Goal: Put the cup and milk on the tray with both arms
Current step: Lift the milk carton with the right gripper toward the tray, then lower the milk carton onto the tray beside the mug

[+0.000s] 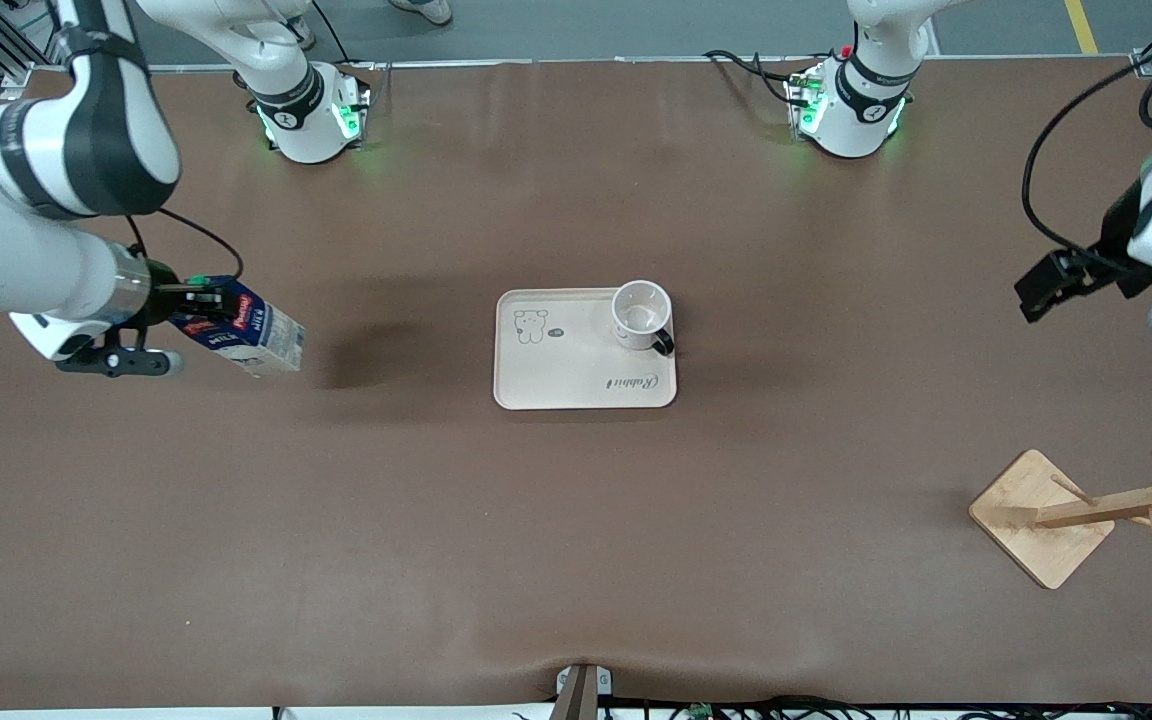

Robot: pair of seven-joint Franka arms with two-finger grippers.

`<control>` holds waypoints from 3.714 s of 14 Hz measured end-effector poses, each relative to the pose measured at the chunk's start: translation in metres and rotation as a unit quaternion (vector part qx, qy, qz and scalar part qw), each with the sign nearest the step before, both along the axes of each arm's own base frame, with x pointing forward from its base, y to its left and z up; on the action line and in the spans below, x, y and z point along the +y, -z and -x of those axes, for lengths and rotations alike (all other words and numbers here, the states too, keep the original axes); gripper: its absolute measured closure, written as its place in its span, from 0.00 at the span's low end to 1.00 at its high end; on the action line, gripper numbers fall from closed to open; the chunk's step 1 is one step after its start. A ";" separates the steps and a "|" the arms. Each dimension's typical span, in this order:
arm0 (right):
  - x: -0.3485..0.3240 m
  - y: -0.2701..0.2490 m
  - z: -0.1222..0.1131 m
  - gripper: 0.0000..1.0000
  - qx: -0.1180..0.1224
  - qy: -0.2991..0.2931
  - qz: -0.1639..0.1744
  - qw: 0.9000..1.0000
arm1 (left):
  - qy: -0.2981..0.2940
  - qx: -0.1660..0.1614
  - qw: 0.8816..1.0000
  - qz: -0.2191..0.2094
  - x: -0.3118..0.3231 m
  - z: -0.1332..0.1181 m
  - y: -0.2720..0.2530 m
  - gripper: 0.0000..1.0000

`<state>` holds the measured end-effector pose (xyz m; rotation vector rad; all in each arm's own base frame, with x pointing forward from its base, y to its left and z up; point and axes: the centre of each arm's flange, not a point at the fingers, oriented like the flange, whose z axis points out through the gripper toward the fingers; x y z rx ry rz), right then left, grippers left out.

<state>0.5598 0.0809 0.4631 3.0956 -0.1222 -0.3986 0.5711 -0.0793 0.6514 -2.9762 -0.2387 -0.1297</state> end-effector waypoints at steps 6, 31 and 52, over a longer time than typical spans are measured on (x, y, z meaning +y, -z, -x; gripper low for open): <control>0.161 -0.026 0.022 0.38 -0.023 -0.025 0.020 0.999 | 0.040 0.016 0.999 0.009 0.012 0.023 -0.018 0.00; 0.382 0.135 0.018 0.39 0.041 -0.003 -0.036 0.999 | 0.053 0.011 0.997 0.051 0.039 0.031 0.001 0.00; 0.397 0.131 0.025 0.00 0.032 0.053 -0.024 0.998 | 0.043 0.008 0.998 0.051 0.050 0.030 -0.001 0.00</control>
